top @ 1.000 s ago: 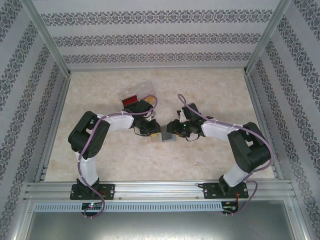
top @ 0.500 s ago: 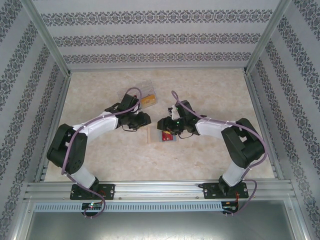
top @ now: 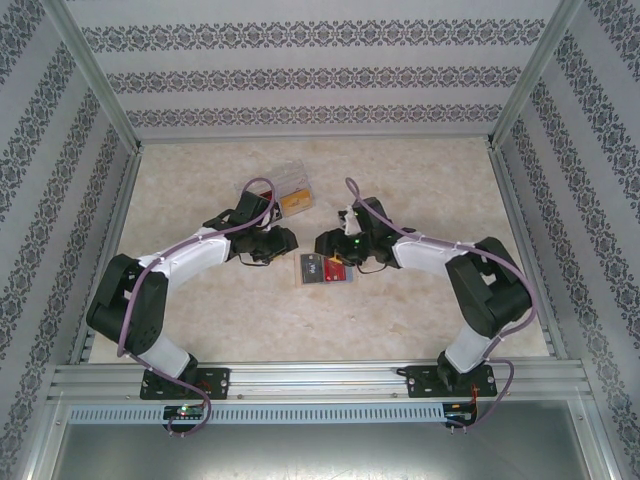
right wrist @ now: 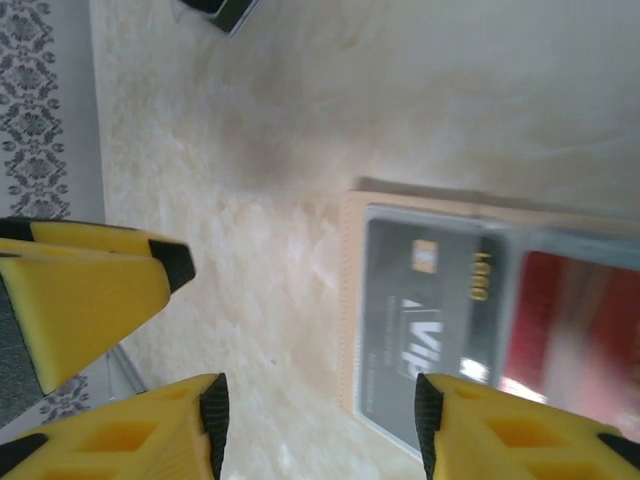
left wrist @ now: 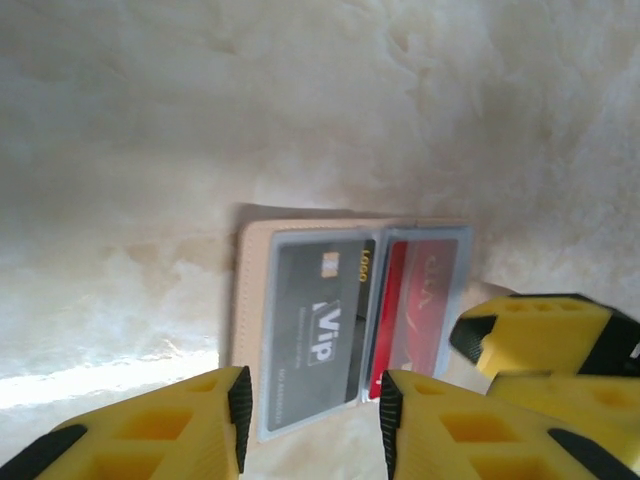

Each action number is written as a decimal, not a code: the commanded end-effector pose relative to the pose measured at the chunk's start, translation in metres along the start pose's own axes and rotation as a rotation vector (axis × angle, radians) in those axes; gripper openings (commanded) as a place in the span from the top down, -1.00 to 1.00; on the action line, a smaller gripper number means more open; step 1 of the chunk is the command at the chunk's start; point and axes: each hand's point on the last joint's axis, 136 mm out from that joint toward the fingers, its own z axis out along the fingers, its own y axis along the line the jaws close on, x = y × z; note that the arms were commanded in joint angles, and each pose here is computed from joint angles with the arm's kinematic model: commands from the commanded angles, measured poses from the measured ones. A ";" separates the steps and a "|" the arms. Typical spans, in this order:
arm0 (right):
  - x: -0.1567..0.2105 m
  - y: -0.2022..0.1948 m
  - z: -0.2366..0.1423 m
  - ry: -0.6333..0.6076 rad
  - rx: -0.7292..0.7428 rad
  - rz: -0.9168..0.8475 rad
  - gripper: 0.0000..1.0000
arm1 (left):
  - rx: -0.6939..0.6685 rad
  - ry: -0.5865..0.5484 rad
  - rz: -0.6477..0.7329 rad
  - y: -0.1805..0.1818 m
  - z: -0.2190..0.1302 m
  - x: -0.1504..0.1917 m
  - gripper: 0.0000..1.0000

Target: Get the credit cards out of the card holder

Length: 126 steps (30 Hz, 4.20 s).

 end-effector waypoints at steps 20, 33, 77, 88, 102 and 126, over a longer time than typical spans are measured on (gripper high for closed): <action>0.008 -0.077 -0.024 -0.026 0.384 -0.011 0.62 | 0.138 0.190 0.044 -0.045 0.083 0.032 0.49; 0.014 -0.089 -0.016 0.015 0.426 0.001 0.68 | 0.140 0.250 0.057 -0.041 0.094 0.041 0.49; 0.026 -0.116 -0.011 0.056 0.524 0.028 0.73 | 0.222 0.247 0.082 -0.041 0.075 0.042 0.80; 0.025 -0.115 -0.012 0.055 0.525 0.031 0.74 | 0.185 0.247 0.094 -0.024 0.066 0.046 0.76; 0.010 -0.073 -0.016 0.003 0.381 -0.030 0.68 | 0.189 0.248 0.102 -0.022 0.063 0.045 0.73; 0.023 -0.074 0.004 0.080 0.388 -0.027 0.56 | -0.004 0.207 0.172 0.001 0.031 0.041 1.00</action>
